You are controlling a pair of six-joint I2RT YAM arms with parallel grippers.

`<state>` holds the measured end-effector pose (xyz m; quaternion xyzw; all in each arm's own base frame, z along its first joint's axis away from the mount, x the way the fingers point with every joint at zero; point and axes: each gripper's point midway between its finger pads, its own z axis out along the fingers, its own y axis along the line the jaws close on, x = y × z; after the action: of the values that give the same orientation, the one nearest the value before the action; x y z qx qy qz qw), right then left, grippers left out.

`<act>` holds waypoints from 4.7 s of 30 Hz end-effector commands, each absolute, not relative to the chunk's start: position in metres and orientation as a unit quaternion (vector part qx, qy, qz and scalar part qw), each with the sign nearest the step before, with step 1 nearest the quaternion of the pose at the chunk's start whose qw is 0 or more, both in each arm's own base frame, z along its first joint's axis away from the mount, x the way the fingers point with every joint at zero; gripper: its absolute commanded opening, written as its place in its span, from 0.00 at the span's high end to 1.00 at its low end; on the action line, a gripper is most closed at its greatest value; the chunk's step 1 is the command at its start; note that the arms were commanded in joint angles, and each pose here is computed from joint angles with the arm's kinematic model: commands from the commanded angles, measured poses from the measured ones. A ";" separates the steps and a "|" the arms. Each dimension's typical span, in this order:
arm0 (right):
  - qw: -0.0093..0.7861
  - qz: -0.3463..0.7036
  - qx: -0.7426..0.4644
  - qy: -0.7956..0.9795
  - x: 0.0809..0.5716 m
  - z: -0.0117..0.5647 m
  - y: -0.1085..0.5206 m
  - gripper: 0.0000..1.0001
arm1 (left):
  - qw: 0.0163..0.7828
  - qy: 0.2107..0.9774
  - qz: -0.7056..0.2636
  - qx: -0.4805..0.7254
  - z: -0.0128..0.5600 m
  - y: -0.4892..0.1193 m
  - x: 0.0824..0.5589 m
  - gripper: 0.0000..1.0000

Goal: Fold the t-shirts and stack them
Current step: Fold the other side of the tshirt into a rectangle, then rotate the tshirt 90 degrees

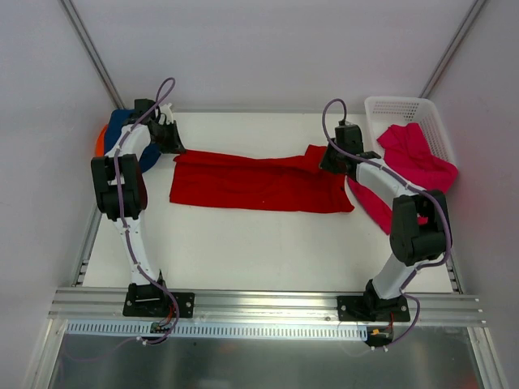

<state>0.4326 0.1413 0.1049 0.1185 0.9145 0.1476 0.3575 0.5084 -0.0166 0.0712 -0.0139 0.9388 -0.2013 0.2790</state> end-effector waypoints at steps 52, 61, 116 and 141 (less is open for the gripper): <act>0.394 0.126 0.174 0.894 0.266 0.113 0.106 0.01 | 0.312 0.880 -0.350 0.070 0.159 -0.111 0.473 0.01; 0.401 0.143 0.166 0.890 0.240 0.102 0.110 0.01 | 0.266 0.912 -0.308 0.048 0.116 -0.104 0.472 0.01; 0.475 0.195 0.180 0.839 0.163 0.143 0.069 0.02 | 0.300 0.896 -0.096 0.313 0.028 -0.343 0.493 0.01; 0.449 0.208 0.176 0.851 0.170 0.128 0.085 0.03 | 0.586 0.797 -0.123 0.080 0.315 -0.178 0.617 0.01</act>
<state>0.1657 0.0732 0.1223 0.1796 0.8558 0.1824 0.4496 0.6392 -0.1213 0.1258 0.0578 0.8962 -0.0028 0.4399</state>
